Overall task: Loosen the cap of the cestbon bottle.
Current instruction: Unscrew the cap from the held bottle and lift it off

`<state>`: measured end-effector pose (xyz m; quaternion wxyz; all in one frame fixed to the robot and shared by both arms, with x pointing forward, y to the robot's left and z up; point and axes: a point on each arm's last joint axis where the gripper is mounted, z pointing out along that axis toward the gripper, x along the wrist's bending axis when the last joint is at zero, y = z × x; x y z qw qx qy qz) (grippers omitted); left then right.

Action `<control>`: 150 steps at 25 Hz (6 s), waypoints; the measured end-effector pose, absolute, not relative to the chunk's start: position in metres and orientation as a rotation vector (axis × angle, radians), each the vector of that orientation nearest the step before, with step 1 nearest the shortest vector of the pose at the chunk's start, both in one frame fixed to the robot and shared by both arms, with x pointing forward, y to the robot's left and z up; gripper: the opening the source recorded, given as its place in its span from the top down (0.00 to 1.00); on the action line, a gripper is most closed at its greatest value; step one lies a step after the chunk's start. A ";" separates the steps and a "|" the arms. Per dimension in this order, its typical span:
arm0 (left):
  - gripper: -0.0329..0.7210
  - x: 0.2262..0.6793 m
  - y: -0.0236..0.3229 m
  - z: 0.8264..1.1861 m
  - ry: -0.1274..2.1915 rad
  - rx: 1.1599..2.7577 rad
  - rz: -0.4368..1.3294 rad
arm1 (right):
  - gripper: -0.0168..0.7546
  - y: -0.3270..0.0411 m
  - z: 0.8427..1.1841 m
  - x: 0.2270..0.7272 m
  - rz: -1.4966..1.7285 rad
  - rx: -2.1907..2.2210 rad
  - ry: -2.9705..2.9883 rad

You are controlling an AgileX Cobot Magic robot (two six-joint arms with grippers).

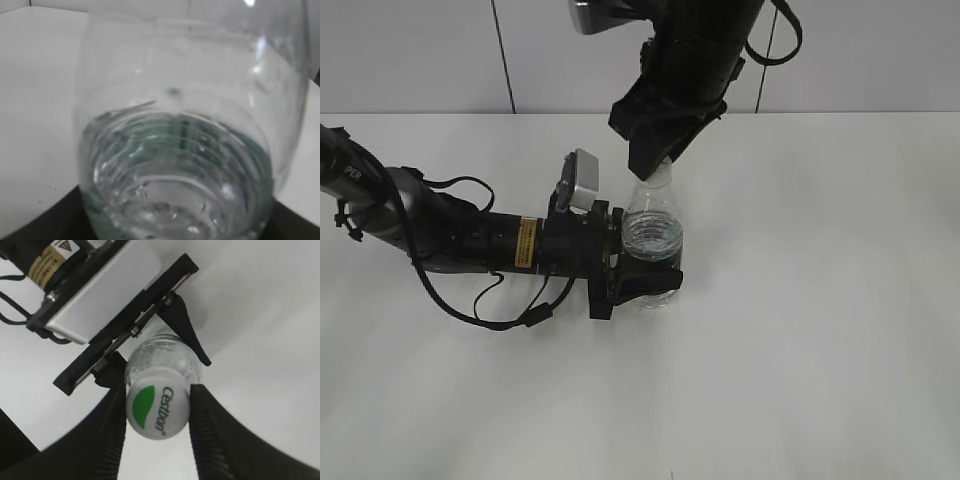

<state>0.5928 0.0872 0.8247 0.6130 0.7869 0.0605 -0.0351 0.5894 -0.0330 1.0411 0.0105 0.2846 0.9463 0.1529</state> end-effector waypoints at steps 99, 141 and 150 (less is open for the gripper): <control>0.41 0.588 0.087 0.826 0.062 1.817 -0.125 | 0.34 -0.039 1.071 0.580 0.554 1.950 2.459; 0.41 0.588 0.086 0.826 0.074 1.812 -0.117 | 0.43 -0.038 1.040 0.577 0.422 1.998 2.512; 0.41 0.589 0.086 0.826 0.075 1.811 -0.117 | 0.43 -0.038 1.040 0.577 0.422 1.997 2.513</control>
